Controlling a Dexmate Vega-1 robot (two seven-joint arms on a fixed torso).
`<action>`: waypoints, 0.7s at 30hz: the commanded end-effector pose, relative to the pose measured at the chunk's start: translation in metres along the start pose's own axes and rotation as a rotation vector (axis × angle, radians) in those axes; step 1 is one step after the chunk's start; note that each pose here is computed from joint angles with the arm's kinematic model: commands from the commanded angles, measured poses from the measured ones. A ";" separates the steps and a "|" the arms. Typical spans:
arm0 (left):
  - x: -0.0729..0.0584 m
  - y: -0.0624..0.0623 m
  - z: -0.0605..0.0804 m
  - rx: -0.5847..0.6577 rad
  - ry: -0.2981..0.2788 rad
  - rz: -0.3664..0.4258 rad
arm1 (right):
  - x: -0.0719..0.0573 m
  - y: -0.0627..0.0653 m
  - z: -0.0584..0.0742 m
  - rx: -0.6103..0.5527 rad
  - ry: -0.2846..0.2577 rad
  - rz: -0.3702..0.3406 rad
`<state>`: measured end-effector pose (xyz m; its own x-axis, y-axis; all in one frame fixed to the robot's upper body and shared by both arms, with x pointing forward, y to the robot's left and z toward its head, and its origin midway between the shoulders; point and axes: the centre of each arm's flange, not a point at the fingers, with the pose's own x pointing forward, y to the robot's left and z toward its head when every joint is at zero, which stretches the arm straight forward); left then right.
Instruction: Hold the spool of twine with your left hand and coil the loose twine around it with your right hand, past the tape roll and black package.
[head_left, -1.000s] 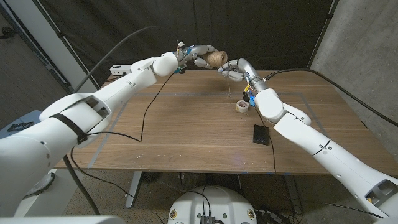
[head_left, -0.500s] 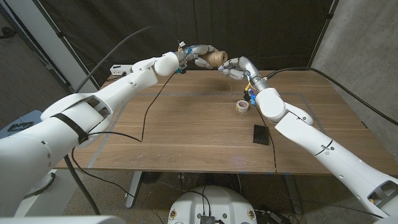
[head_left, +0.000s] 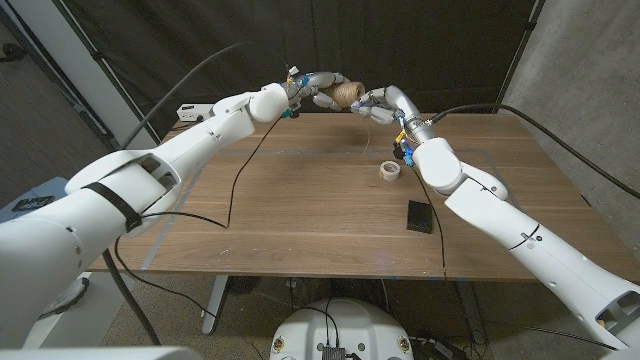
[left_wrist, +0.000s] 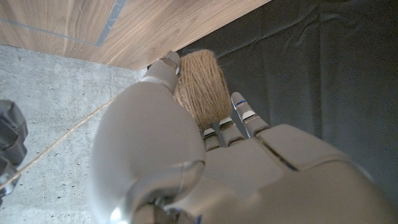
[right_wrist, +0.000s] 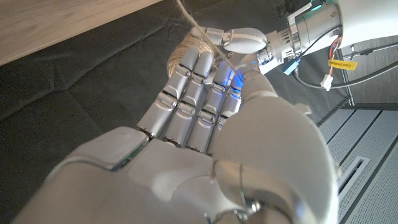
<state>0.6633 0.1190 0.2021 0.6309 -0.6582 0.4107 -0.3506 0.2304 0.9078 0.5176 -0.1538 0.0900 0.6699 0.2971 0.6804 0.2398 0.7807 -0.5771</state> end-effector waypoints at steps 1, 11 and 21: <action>-0.001 -0.006 0.003 0.002 -0.010 -0.026 | -0.001 -0.008 0.007 0.019 -0.036 -0.007; -0.004 -0.015 0.008 0.007 -0.019 -0.049 | 0.003 -0.014 0.009 0.022 -0.056 -0.018; -0.005 -0.020 0.010 0.006 -0.024 -0.059 | 0.011 -0.018 0.019 0.018 -0.083 -0.030</action>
<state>0.6605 0.1123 0.1872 0.6315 -0.6823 0.3684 -0.3251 0.1984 0.9246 0.5100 -0.1570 0.1052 0.6267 0.3135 0.7134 0.2355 0.7964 -0.5570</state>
